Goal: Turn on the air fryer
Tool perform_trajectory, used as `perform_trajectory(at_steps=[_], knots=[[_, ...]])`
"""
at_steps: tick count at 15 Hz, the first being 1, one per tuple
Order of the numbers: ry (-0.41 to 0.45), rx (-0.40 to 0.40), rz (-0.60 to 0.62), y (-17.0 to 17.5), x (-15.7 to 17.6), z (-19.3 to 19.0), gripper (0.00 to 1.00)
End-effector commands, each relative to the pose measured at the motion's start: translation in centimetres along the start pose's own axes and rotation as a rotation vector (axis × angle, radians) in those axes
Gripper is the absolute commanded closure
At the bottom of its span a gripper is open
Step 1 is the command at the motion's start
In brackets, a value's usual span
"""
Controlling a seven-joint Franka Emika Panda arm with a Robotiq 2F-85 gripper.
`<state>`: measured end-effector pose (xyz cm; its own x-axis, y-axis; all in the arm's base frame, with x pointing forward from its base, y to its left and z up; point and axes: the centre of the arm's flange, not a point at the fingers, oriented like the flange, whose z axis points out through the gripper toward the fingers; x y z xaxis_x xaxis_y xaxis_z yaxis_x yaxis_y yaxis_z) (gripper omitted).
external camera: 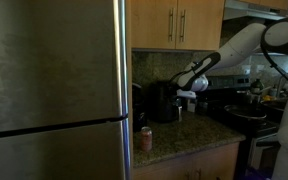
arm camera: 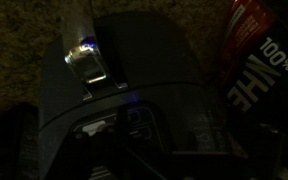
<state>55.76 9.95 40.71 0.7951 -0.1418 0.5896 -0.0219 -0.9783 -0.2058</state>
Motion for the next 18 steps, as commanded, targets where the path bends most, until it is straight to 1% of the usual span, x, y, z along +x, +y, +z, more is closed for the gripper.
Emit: perform_trajectory(at_steps=[1, 3, 5, 6, 8, 9, 10, 14, 15, 16, 18], knots=[[0.025, 0.004, 0.006, 0.1, 1.5, 3.1, 0.00], [0.036, 0.018, 0.005, 0.0, 1.5, 3.0, 0.00], [0.024, 0.002, 0.015, -0.1, 1.0, 2.5, 0.00], [0.000, -0.001, 0.007, -0.2, 0.4, 1.5, 0.00], [-0.027, -0.018, -0.029, -0.6, -0.5, -1.3, 0.00], [-0.022, -0.022, -0.066, -0.8, -1.3, -3.5, 0.00], [-0.041, -0.030, -0.097, -1.1, -1.9, -5.5, 0.00], [-0.196, -0.075, -0.133, -1.0, -4.5, -11.4, 0.00], [-0.218, -0.068, -0.146, -1.0, -4.7, -12.1, 0.00], [-0.175, -0.056, -0.124, -1.2, -3.0, -8.7, 0.00], [-0.196, -0.062, -0.131, -1.4, -3.8, -11.2, 0.00]])
